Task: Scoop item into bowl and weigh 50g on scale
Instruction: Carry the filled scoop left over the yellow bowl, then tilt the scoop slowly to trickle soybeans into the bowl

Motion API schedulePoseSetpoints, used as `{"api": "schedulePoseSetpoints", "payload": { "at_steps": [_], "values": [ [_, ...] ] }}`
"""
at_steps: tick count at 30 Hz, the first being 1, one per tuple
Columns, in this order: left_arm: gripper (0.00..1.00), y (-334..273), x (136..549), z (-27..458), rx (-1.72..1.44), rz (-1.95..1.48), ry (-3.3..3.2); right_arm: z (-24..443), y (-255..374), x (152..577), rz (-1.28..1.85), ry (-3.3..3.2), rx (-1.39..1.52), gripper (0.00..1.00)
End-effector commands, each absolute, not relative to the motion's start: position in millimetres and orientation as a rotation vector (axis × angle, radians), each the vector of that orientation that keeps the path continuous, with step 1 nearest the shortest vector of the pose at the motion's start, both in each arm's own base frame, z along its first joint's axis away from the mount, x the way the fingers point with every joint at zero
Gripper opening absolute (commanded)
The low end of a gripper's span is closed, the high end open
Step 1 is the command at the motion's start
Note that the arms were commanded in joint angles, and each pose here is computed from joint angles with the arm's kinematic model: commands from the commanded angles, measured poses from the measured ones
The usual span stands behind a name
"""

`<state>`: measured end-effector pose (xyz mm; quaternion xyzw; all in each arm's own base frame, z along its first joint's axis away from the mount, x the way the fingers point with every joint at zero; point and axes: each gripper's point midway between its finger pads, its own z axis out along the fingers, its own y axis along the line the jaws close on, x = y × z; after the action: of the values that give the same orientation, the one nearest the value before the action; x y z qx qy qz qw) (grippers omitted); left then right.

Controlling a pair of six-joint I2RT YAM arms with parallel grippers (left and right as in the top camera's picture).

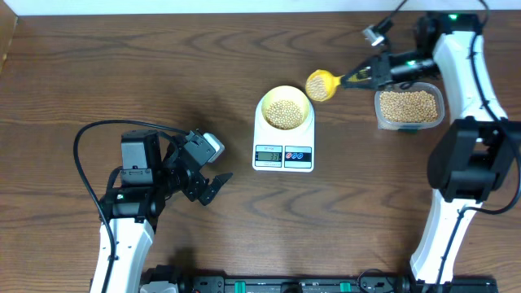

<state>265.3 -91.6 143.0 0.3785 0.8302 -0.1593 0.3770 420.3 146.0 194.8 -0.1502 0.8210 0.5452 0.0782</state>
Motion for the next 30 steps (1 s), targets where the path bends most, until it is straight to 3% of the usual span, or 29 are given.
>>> {"api": "schedulePoseSetpoints", "payload": {
  "at_steps": [1,13,30],
  "values": [
    [0.97,-91.4,266.3,144.3,0.98,-0.395,2.115,178.2,165.7,418.9,1.612,2.555,-0.446,0.01],
    [0.98,-91.4,266.3,144.3,0.98,-0.395,2.115,157.4,212.1,420.6,1.284,2.669,-0.686,0.01],
    [0.98,-91.4,266.3,144.3,0.98,-0.395,2.115,149.8,226.4,419.3,0.845,2.681,-1.005,0.01]
  ]
}}
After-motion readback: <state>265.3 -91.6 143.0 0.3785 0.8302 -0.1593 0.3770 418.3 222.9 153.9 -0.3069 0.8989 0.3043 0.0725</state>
